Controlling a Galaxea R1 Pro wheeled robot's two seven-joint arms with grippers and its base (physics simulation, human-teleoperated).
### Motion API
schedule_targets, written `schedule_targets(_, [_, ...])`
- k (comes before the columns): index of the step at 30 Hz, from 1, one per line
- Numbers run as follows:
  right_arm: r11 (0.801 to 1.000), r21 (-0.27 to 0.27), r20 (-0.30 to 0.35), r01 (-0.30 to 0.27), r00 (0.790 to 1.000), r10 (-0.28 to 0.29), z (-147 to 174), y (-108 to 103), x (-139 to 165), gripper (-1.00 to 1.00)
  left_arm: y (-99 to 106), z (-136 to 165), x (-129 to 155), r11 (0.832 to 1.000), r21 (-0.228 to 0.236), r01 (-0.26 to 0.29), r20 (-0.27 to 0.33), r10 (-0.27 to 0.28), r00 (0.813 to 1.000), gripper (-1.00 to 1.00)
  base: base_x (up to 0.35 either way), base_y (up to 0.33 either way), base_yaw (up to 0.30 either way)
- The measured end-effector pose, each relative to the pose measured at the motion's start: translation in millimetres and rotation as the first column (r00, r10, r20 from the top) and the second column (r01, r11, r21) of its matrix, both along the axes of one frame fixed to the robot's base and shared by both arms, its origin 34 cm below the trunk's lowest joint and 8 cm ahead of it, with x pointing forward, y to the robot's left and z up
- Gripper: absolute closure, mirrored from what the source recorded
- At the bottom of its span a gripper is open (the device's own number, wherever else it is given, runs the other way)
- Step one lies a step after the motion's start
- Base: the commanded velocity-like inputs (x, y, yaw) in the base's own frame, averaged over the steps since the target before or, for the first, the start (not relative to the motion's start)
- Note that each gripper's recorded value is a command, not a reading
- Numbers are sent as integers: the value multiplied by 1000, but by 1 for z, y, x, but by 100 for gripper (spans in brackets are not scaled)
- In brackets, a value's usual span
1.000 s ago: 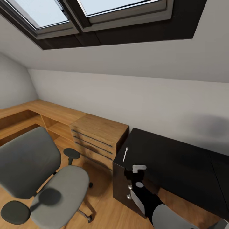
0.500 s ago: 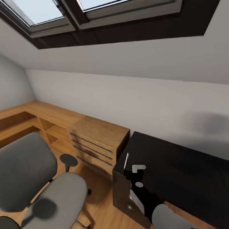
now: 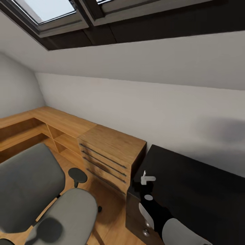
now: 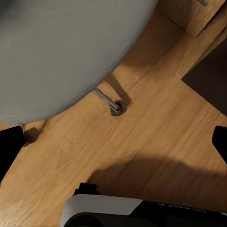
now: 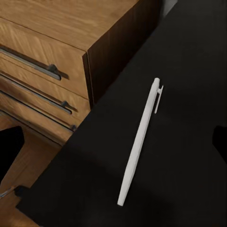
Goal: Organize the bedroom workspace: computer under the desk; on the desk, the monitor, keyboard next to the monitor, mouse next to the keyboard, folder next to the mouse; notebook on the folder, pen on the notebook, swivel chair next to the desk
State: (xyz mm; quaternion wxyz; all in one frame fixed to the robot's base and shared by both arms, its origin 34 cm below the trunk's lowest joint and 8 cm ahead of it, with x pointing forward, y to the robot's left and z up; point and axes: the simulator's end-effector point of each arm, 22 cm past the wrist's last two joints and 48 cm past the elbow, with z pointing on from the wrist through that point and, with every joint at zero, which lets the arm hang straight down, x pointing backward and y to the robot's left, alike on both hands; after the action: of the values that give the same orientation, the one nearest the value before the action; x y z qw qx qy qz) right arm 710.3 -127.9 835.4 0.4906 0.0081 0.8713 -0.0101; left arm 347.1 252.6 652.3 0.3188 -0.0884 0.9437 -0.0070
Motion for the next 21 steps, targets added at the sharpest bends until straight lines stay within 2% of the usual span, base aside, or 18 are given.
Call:
schedule_targets(1, [1000, 0, 3, 2, 1000, -2, 0, -1, 1, -100, 3, 8, 15, 1000, 5, -4, 35, 4, 999, -100, 15, 6, 3])
schedule_targets(3, [1000, 0, 6, 4, 1000, -4, 1, -2, 1, -100, 10, 42, 65, 1000, 20, -15, 160, 11, 987, -100, 6, 2, 1])
schedule_targets(5, [1000, -1, 17, 9, 1000, -9, 1, -6, 3, -100, 21, 84, 101, 999, 4, -47, 231, 45, 972, -100, 1, 0, 0])
schedule_targets(8, [1000, 4, 43, 15, 999, -15, 2, -8, 7, -100, 21, 77, 93, 998, -18, -53, 162, 56, 985, -100, 0, 0, 0])
schedule_targets(10, [1000, 3, 49, 18, 999, -18, 1, -10, 8, -100, 21, 75, 93, 998, -20, -55, 156, 58, 986, -100, 0, 0, 0])
schedule_targets(12, [1000, 4, 62, 22, 998, -22, 1, -13, 10, -100, 26, 87, 100, 998, -13, -60, 190, 61, 980, -100, 0, 0, 0])
schedule_targets(15, [1000, 5, 71, 24, 997, -24, 0, -14, 12, -100, 40, 102, 92, 996, 5, -87, 221, 83, 972, -100, 0, 0, 0])
schedule_targets(19, [1000, 5, 75, 24, 997, -24, -3, -14, 14, -100, 53, 106, 82, 991, -1, -132, 230, 129, 965, -100, 0, 0, 0])
schedule_targets(21, [999, 7, 71, 50, 996, -51, -4, -25, 17, -100, 57, 100, 74, 989, 0, -150, 222, 147, 964, -100, 0, 0, 0])
